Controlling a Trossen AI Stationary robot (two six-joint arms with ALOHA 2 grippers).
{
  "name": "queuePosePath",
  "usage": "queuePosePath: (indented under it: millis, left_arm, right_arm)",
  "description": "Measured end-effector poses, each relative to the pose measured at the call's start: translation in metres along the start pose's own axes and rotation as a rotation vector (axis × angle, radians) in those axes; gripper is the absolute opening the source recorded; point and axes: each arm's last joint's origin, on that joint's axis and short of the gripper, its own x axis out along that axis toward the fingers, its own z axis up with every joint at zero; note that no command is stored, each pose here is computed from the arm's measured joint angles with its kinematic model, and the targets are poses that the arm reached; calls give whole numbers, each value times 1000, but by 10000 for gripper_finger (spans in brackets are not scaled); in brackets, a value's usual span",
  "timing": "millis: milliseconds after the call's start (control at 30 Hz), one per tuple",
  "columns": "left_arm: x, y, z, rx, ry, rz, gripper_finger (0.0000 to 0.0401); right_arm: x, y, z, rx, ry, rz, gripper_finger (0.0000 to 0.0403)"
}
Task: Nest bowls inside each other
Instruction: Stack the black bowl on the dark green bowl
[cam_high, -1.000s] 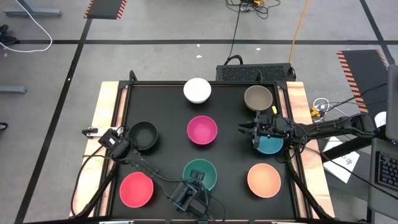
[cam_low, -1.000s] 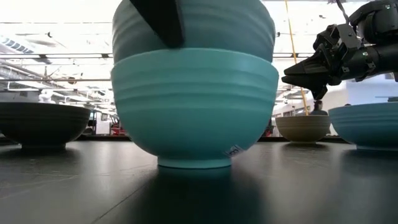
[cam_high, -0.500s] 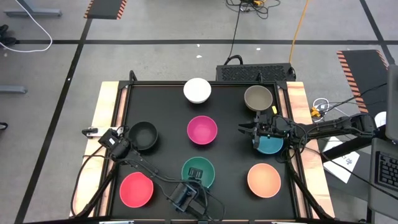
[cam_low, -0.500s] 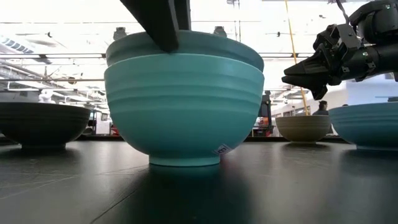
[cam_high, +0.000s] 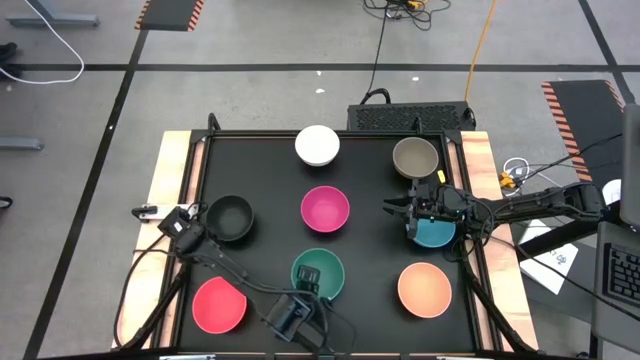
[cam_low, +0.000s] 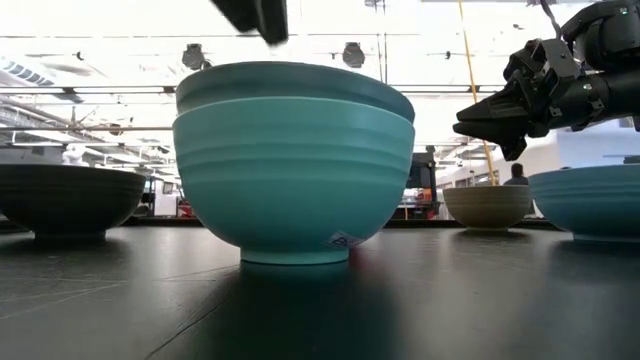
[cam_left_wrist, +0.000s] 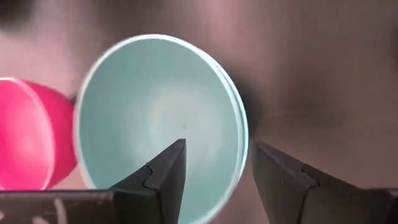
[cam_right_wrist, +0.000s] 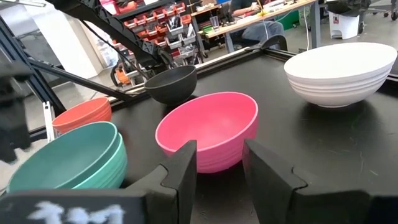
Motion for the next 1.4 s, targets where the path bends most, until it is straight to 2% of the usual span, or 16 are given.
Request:
queuePosePath:
  millis: [233, 433, 567, 667, 800, 1000, 1233, 1400]
  left_arm:
    - [-67, 14, -3, -52, -179, 0, 180]
    - [-99, 36, -11, -122, -258, 28, 180]
    - [-102, 44, -22, -137, -191, 111, 180]
    - [-97, 51, -31, -171, -134, 237, 180]
    - [-84, 58, -35, -169, -92, 269, 180]
    - [-79, 98, -58, -301, -73, 348, 180]
    - [-85, 136, -116, -456, -80, 364, 180]
    - [-77, 154, -165, -586, -90, 283, 180]
  right_arm:
    - [0, 0, 0, 0, 0, 0, 121]
    - [0, 0, 0, 8, 0, 0, 121]
    - [0, 0, 0, 8, 1, 0, 121]
    - [0, 0, 0, 8, 0, 0, 121]
    - [0, 0, 0, 9, -4, 1, 121]
    - [0, 0, 0, 23, -2, 3, 121]
    - [0, 0, 1, 18, -5, 4, 121]
    - [0, 0, 0, 17, -4, 3, 121]
